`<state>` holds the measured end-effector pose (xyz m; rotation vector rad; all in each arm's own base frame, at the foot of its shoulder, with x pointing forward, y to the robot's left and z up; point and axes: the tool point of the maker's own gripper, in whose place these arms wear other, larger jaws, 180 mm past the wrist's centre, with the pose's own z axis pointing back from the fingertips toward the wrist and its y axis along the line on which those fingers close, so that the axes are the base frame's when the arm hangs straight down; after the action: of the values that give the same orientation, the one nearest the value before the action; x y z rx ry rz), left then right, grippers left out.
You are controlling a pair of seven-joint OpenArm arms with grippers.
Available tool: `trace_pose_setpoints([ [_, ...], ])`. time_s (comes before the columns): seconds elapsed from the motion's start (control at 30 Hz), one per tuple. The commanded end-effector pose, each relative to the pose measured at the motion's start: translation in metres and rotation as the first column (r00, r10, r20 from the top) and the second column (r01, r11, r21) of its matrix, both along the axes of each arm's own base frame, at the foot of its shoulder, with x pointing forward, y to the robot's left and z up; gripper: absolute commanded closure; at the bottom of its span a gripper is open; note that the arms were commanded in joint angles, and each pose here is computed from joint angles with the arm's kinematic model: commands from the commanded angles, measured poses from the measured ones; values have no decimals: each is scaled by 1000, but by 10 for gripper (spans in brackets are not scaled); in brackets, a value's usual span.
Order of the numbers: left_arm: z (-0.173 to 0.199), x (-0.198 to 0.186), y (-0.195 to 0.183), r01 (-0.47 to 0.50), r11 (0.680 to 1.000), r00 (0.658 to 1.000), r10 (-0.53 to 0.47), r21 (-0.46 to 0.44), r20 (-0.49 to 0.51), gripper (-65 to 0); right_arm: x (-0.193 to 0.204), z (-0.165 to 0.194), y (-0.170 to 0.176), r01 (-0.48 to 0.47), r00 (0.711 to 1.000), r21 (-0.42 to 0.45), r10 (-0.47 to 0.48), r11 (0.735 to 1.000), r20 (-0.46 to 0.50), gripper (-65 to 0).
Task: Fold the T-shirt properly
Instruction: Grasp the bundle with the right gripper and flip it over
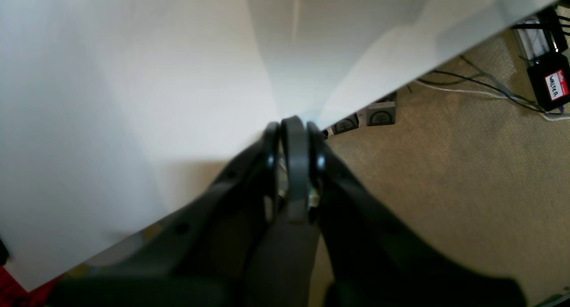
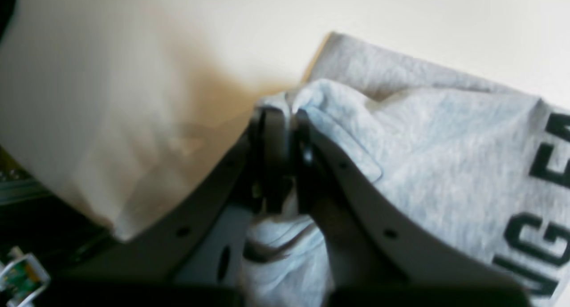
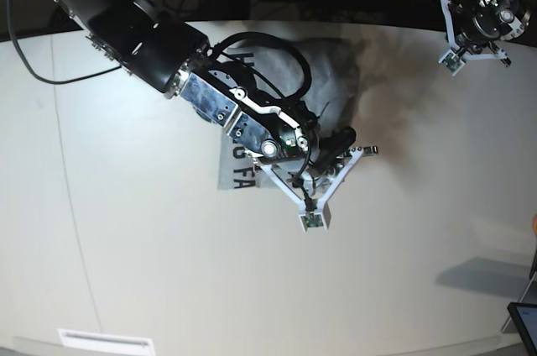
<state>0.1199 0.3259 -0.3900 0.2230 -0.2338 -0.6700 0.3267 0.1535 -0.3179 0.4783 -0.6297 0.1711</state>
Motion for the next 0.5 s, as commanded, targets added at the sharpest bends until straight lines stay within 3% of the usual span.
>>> trace_pose_setpoints([
  [0.0, 6, 4, 5, 7, 1000, 1000, -7, 20, 13, -44, 12, 16, 6, 1, 998, 12, -1, 1000, 65, 0],
  [0.47, 5, 4, 3, 9, 1000, 1000, -9, 16, 10, -44, 23, 22, 9, 11, 991, 10, -13, 1000, 134, -10],
])
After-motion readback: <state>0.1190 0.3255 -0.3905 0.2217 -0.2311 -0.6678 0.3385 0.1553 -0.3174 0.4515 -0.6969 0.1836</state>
